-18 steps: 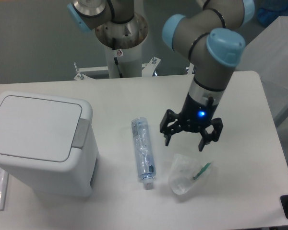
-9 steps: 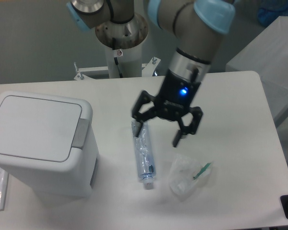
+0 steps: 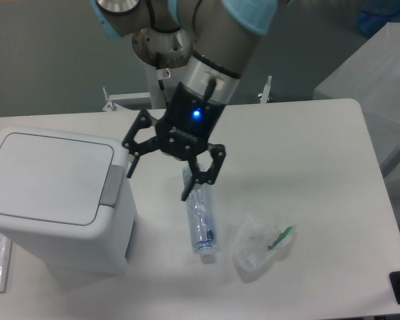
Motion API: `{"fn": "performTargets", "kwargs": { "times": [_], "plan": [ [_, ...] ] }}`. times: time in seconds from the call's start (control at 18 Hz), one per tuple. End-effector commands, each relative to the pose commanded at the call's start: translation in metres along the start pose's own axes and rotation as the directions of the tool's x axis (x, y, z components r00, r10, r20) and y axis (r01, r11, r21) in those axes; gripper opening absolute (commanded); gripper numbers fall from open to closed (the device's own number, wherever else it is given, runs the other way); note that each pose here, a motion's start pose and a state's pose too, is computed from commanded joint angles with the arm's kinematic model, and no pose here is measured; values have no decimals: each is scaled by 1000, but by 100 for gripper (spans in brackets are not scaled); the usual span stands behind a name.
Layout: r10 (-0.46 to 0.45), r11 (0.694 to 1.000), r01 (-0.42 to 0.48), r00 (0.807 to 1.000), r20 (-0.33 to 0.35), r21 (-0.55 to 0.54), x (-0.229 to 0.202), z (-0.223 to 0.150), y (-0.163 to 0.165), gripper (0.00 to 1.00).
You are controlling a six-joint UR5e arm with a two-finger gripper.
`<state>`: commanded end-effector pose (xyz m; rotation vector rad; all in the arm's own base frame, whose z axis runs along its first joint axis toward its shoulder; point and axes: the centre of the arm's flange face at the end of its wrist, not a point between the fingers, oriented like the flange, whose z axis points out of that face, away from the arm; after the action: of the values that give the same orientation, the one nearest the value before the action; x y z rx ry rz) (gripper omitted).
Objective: Open the trash can
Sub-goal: 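Move the open gripper over the bottle toward the trash can lid, then lower the gripper finger onto the grey latch of the lid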
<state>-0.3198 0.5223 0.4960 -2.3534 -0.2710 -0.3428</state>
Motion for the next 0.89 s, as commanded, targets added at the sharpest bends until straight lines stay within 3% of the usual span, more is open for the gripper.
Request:
{"fn": "performTargets", "kwargs": {
  "times": [0.33,0.89],
  "plan": [
    [5,1000,-5,1000,19,-8,-5,10,8,100],
    [10,999,-10,1000,-7,-33,6,33,22,100]
  ]
}}
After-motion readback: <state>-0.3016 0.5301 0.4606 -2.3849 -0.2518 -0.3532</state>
